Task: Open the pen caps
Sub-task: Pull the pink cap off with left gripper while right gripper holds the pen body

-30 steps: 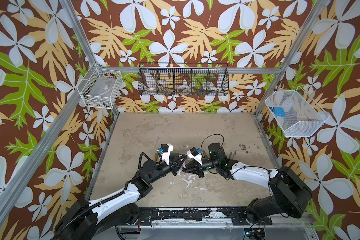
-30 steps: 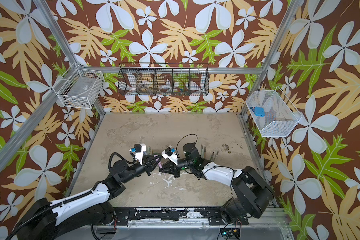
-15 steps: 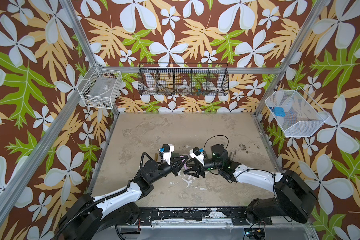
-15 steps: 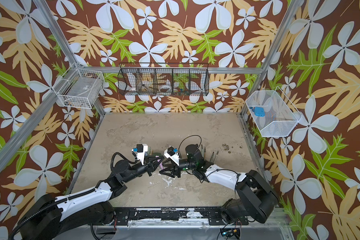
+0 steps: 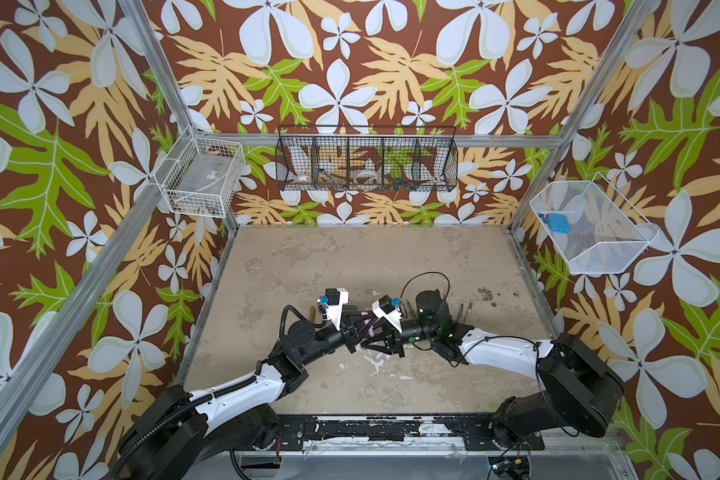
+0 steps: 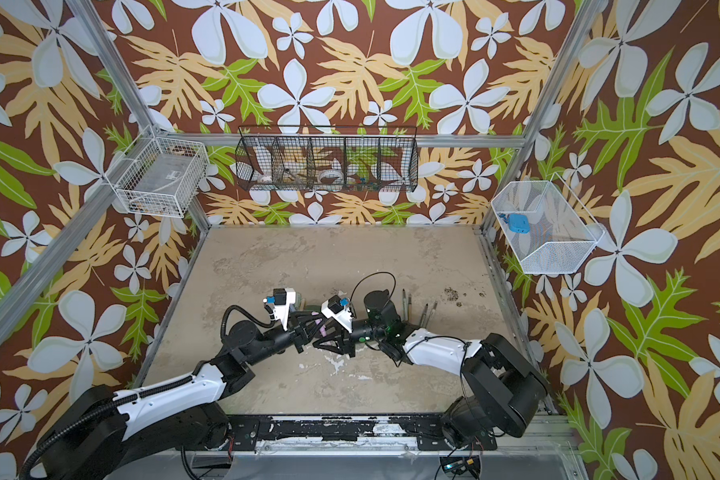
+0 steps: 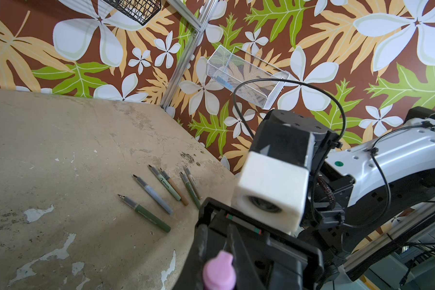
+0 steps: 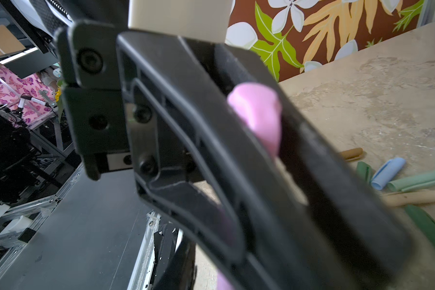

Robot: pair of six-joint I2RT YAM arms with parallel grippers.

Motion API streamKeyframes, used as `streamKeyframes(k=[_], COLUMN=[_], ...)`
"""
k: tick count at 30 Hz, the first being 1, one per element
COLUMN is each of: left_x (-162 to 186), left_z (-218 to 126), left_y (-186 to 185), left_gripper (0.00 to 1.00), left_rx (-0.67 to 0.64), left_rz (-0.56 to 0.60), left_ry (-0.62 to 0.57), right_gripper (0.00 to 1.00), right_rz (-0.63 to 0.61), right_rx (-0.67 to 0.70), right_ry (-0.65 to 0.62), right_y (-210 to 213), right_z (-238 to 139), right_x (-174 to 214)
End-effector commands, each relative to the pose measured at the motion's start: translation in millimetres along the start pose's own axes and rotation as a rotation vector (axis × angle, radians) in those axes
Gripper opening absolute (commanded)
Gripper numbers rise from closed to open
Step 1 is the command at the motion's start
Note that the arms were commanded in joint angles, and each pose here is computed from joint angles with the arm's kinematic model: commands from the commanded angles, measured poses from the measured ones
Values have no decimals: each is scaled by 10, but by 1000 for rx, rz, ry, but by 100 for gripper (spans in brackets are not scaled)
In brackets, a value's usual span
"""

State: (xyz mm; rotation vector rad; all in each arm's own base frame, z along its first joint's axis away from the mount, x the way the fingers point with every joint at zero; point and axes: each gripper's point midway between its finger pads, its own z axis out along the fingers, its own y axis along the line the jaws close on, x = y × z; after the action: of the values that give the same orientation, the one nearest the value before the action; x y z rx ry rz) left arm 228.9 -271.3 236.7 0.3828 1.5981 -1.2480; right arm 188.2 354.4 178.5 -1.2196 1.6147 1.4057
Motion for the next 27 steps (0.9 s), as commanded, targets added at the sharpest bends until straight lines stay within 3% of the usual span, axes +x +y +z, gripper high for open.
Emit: streamKeyframes(k=[1,5,12,16,22,27], left_x=[-89,-69,-47,-57,-68,-69], left_z=[-7,2,20,12,-4,1], left_y=[-70,-57,-55,-57,-55,-57], left_gripper=[0,0,0,0,0,0], left_rx=[31,28,34,32,25,26], left_rz=[4,0,-8,-4,2,3], left_ry=[-34,-28,-19,-23,-26,-24], right_gripper=[22,19,21,15,25,25], right_rz=[-21,-27,-25,-26,-22,-19], right_rx=[-14,-10,-5,-5,6,2], right_ry=[-18,-24,-31,-31,-20,-12], right_y=[29,33,33,33,15,13], right_z=[18,11,5,0,-1,8], right_x=[-67,-78,-94,-94,-86,-75])
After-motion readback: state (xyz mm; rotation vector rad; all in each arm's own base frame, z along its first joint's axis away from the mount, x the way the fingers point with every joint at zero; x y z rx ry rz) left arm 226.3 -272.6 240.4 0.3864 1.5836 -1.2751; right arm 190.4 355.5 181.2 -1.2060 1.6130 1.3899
